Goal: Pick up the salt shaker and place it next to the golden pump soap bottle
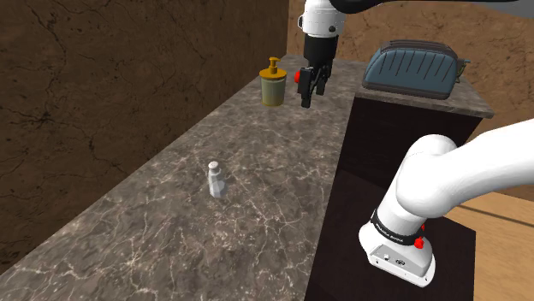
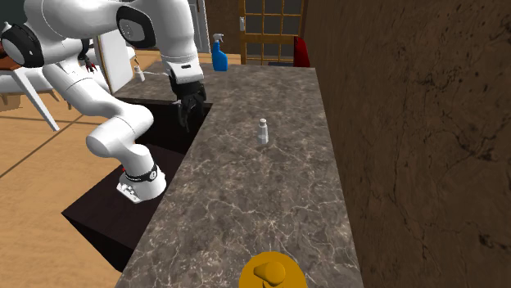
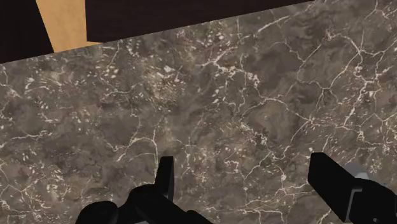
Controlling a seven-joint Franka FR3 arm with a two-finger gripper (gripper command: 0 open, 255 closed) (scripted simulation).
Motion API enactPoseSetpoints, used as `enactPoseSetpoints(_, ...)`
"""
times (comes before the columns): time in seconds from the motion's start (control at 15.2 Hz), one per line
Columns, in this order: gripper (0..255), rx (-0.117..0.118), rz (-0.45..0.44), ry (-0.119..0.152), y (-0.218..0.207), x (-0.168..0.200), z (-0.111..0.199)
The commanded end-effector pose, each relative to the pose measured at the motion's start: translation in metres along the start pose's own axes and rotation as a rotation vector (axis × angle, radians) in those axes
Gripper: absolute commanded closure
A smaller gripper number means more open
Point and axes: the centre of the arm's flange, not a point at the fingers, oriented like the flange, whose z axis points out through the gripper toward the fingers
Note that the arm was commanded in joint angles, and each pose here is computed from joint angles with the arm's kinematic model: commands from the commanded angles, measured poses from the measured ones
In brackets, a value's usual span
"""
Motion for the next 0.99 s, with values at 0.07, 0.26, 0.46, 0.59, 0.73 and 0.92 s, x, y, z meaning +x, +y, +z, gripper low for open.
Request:
enactPoseSetpoints(0.07, 0, 0.007, -0.01, 0.01, -0.008, 0.005, 0.007)
enactPoseSetpoints(0.26, 0, 0.026, -0.04, 0.042, -0.034, 0.018, 0.026)
enactPoseSetpoints(0.46, 0, 0.046, -0.071, 0.073, -0.061, 0.032, 0.045)
enactPoseSetpoints(0.59, 0, 0.059, -0.091, 0.094, -0.079, 0.041, 0.057)
enactPoseSetpoints(0.73, 0, 0.072, -0.111, 0.114, -0.098, 0.05, 0.068)
enactPoseSetpoints(0.92, 0, 0.091, -0.141, 0.146, -0.127, 0.063, 0.084)
